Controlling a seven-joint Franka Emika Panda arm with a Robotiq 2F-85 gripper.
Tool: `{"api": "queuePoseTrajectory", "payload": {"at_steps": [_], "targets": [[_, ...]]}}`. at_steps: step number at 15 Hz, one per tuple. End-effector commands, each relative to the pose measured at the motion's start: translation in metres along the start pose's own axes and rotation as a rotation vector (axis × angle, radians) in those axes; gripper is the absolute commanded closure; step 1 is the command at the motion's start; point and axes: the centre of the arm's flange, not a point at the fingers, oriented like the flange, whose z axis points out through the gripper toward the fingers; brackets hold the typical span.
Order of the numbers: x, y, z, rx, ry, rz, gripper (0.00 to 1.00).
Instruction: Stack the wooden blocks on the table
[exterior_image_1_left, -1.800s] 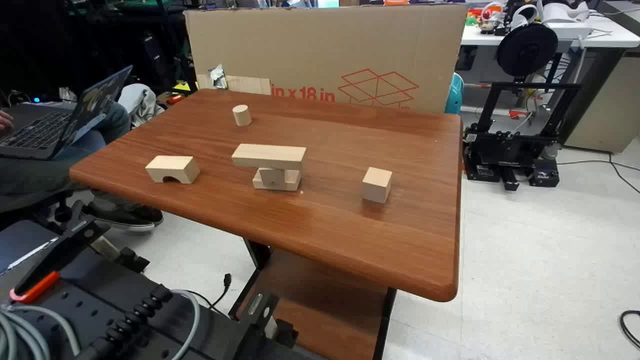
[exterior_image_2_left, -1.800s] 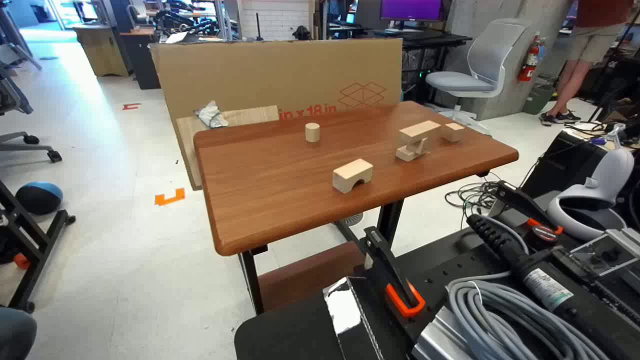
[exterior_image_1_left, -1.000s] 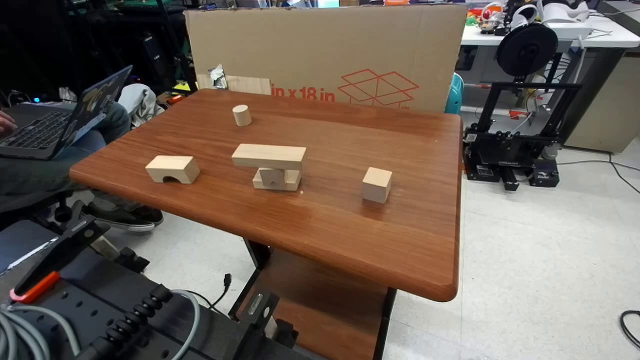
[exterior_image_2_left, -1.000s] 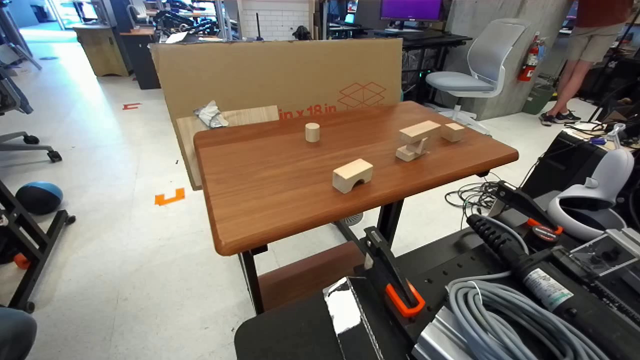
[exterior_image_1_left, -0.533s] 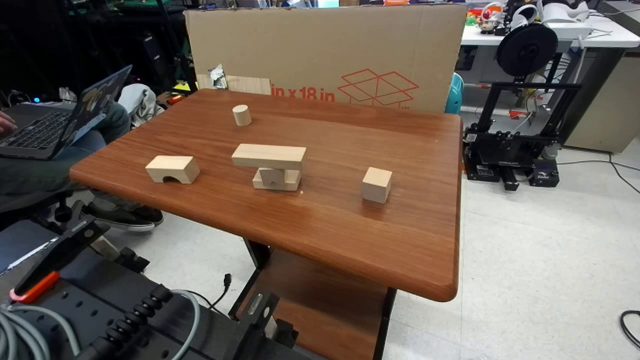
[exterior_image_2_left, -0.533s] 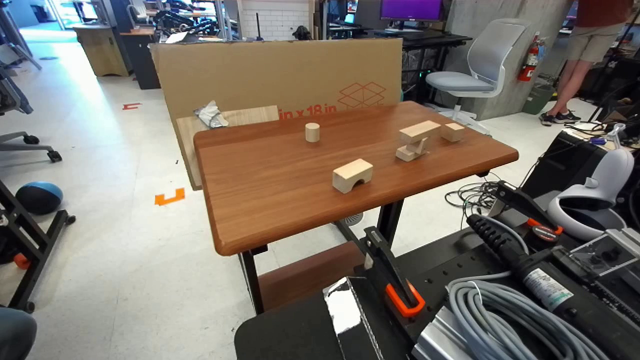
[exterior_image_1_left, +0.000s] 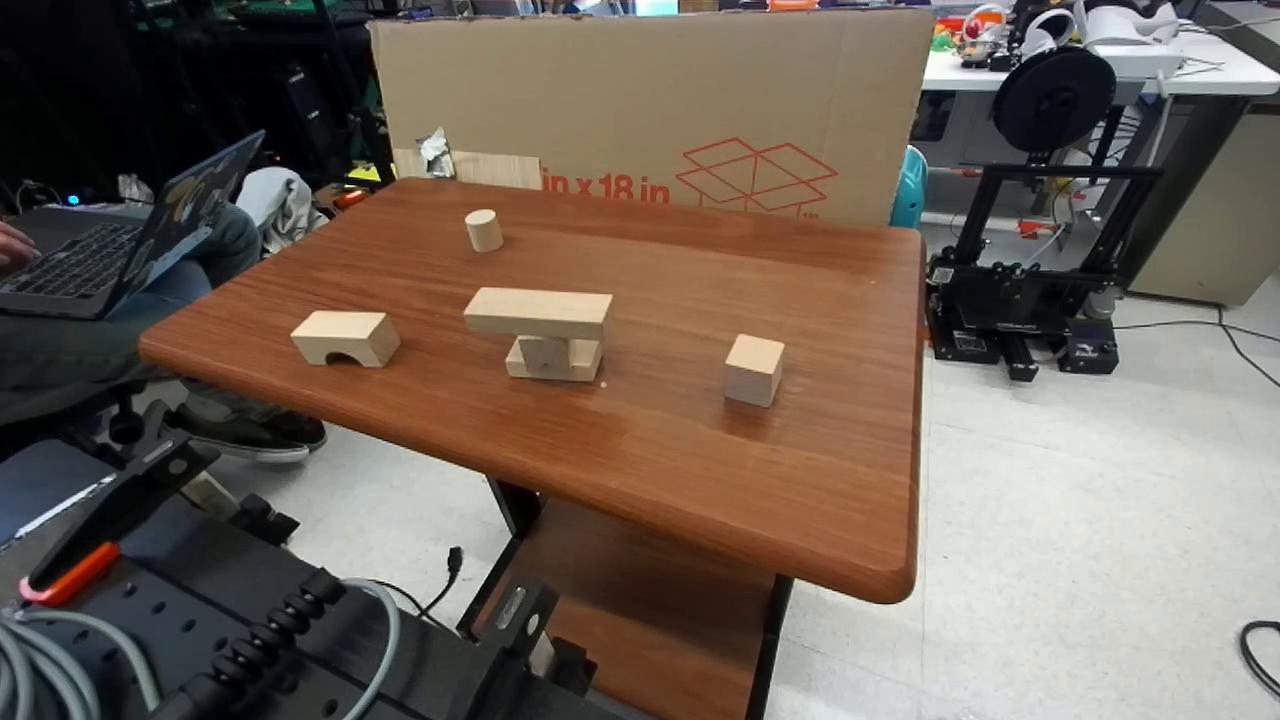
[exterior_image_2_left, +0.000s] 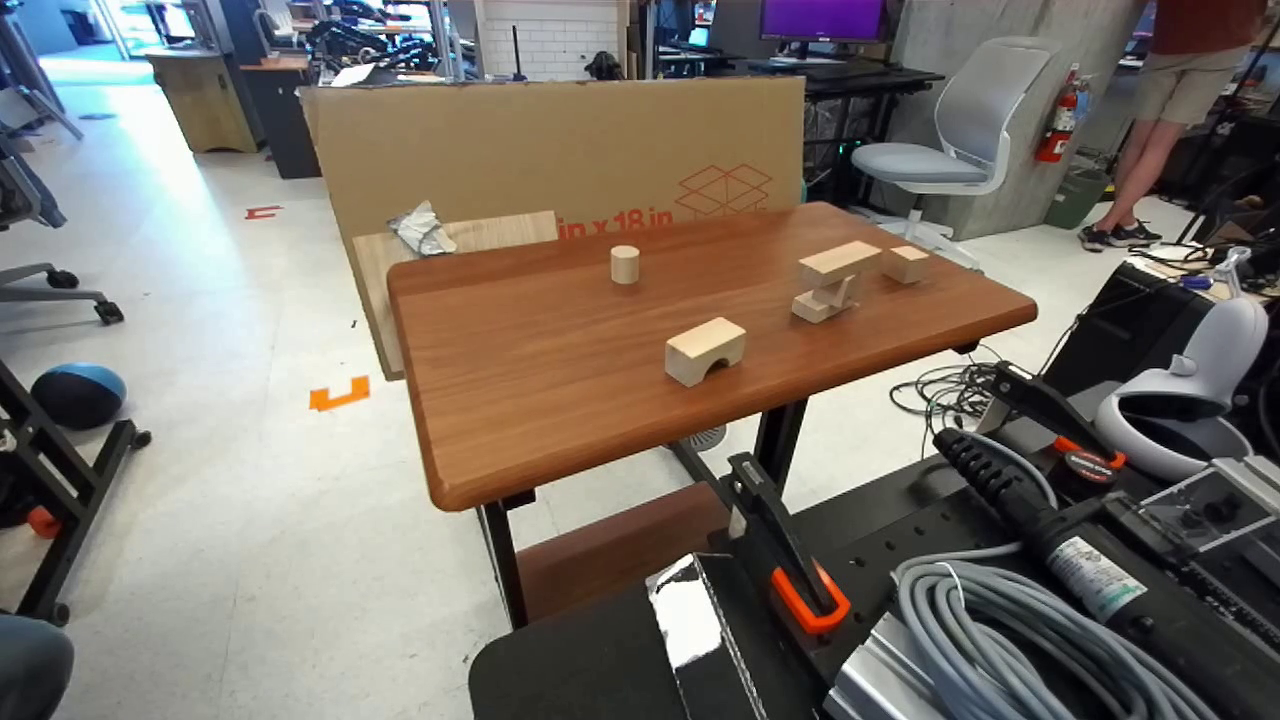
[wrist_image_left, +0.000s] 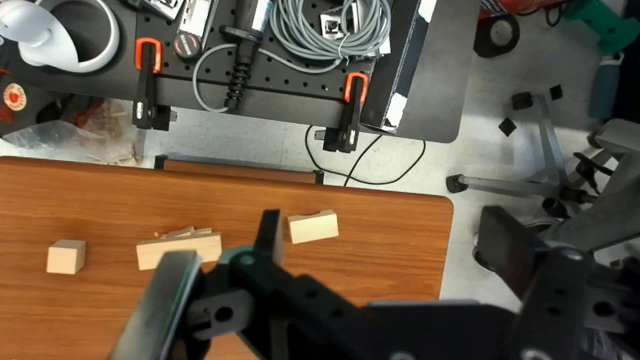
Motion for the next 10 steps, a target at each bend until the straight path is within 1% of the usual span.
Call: {"api": "queuePoseTrajectory", "payload": {"at_steps": [1, 2, 5, 8, 10], "targets": [[-0.022, 0.002, 0.045, -0.032, -0.009, -0.076, 0.0], [-0.015, 0.001, 0.058, -0.05, -0.027, -0.095, 0.0], [-0.007, 0.006, 0.095, -0.116, -0.068, -0.13, 0.0], [0.008, 0.01, 0.126, -0.183, -0.078, -0.147, 0.0], [0.022, 0.009, 0.143, -0.196, -0.083, -0.164, 0.0]]}}
